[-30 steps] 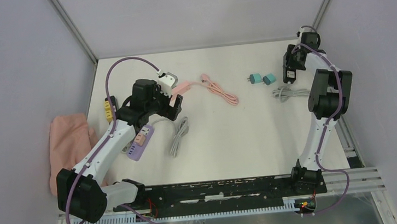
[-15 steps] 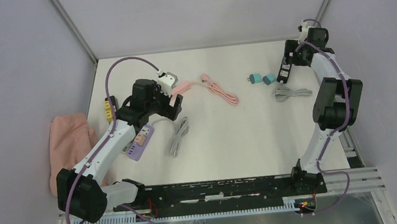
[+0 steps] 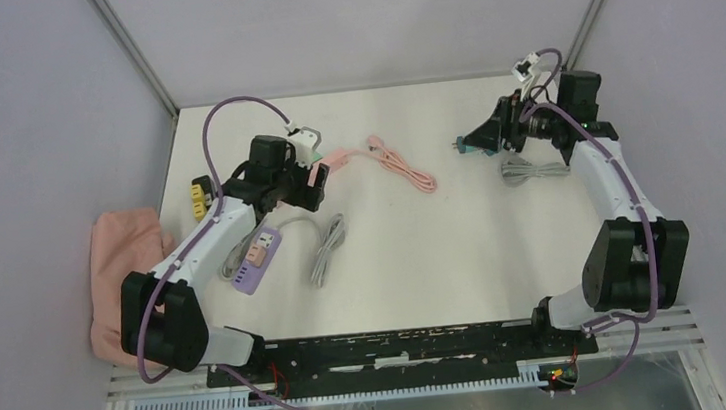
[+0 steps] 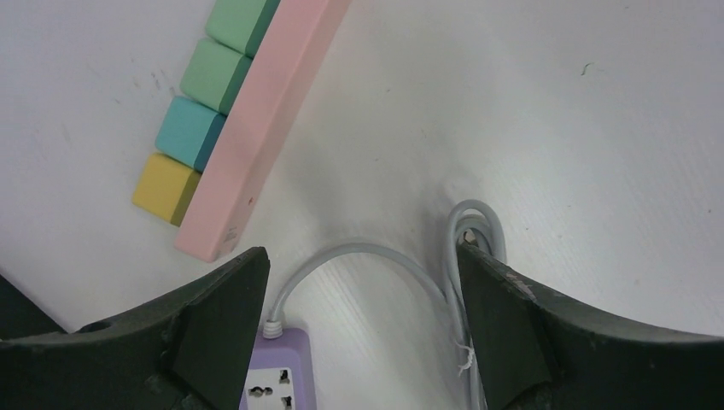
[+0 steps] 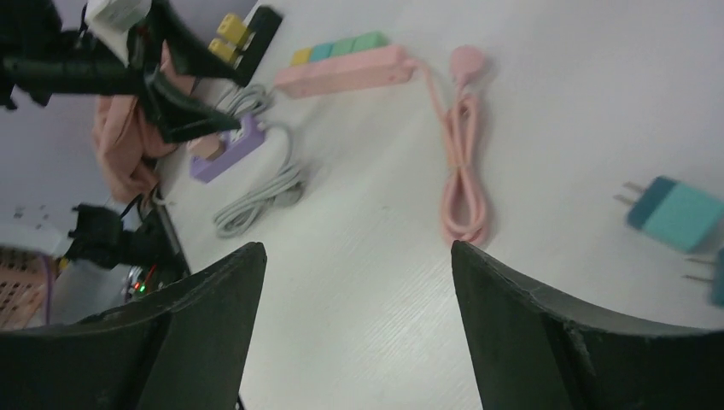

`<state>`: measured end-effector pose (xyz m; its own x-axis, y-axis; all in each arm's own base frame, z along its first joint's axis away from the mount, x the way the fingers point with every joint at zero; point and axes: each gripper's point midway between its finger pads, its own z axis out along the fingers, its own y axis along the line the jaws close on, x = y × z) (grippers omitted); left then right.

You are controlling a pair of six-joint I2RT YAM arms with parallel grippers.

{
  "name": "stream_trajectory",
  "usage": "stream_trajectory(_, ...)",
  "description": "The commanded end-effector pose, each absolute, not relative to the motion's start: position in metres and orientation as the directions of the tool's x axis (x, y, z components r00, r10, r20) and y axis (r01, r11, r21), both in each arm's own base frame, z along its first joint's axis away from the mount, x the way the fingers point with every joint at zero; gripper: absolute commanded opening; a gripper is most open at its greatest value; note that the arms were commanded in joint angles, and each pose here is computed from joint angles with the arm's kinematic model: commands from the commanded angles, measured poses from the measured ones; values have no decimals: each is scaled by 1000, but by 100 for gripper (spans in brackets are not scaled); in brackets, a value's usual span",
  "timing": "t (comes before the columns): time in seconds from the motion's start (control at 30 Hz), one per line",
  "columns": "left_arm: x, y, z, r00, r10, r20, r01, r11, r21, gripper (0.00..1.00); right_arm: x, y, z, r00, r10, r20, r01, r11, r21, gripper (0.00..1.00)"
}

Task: Pull the plug off the socket
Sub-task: Move the socket to the center of the board.

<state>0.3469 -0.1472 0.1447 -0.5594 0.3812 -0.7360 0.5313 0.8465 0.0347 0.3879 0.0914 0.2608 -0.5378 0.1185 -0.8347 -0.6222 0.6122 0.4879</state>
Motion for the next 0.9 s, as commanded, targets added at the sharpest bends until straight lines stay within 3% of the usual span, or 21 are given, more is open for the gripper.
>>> stream_trajectory(0.0,359,-131,155,-572,374,-730,460,883,92,88,341,116,262,-488,73,-870,-758,458,464,86)
stream_trajectory(0.3,367,-152,134,-626,333,-706,500,865,-36,87,331,121,246,-537,63,-841,-763,389,516,85)
stream_trajectory(0.87,412,-137,116,-666,436,-605,478,872,103,87,328,123,236,-576,54,-816,-750,361,554,85)
